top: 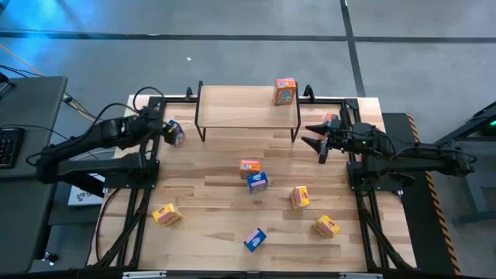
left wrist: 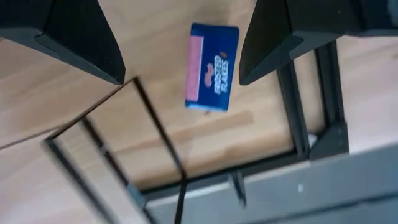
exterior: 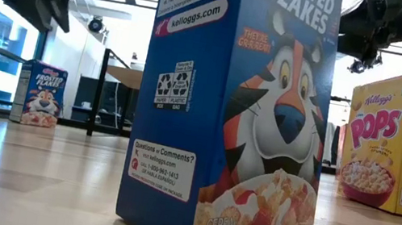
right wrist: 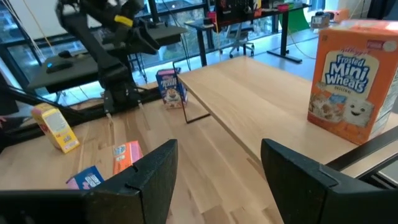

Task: Stack cereal on shelf
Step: Put the top blue cereal box on the shelf

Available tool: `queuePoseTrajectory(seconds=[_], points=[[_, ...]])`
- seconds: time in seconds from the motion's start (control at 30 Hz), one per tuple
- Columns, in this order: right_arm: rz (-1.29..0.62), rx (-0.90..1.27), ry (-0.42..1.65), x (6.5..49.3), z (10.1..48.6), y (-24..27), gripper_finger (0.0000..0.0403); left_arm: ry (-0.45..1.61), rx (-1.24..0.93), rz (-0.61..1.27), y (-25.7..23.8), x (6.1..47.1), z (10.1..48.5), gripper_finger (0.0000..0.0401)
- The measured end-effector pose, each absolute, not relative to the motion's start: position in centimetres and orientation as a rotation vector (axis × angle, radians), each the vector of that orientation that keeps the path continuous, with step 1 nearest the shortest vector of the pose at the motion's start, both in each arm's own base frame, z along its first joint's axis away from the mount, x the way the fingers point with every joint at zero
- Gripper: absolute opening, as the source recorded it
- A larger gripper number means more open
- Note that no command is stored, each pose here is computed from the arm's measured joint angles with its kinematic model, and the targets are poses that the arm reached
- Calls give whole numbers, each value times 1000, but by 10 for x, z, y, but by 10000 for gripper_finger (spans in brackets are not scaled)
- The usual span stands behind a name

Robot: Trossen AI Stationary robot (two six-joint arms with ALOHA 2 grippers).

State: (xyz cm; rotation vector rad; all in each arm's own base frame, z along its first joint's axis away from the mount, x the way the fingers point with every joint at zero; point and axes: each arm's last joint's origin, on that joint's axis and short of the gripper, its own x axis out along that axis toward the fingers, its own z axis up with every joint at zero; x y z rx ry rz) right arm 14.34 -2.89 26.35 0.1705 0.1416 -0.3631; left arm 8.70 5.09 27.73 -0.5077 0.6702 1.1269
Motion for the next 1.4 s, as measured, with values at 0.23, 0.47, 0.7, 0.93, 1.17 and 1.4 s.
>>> queuePoseTrajectory(seconds=[0.23, 0.47, 0.7, 0.93, 1.17, 1.4], points=[[-366, 170, 185, 150, 258, -30, 224, 793, -581, 1131, 68, 93, 269, 307], [-367, 169, 193, 152, 257, -30, 224, 836, -599, 1154, 77, 91, 266, 307], [-367, 169, 194, 152, 257, -30, 224, 889, -648, 1147, 86, 94, 261, 307], [-367, 169, 194, 152, 257, -30, 224, 976, -659, 1126, 95, 103, 252, 307], [-367, 169, 197, 152, 256, -30, 224, 1059, -669, 1129, 102, 112, 242, 307], [-369, 172, 214, 152, 255, -30, 224, 1125, -676, 1131, 107, 118, 234, 307]])
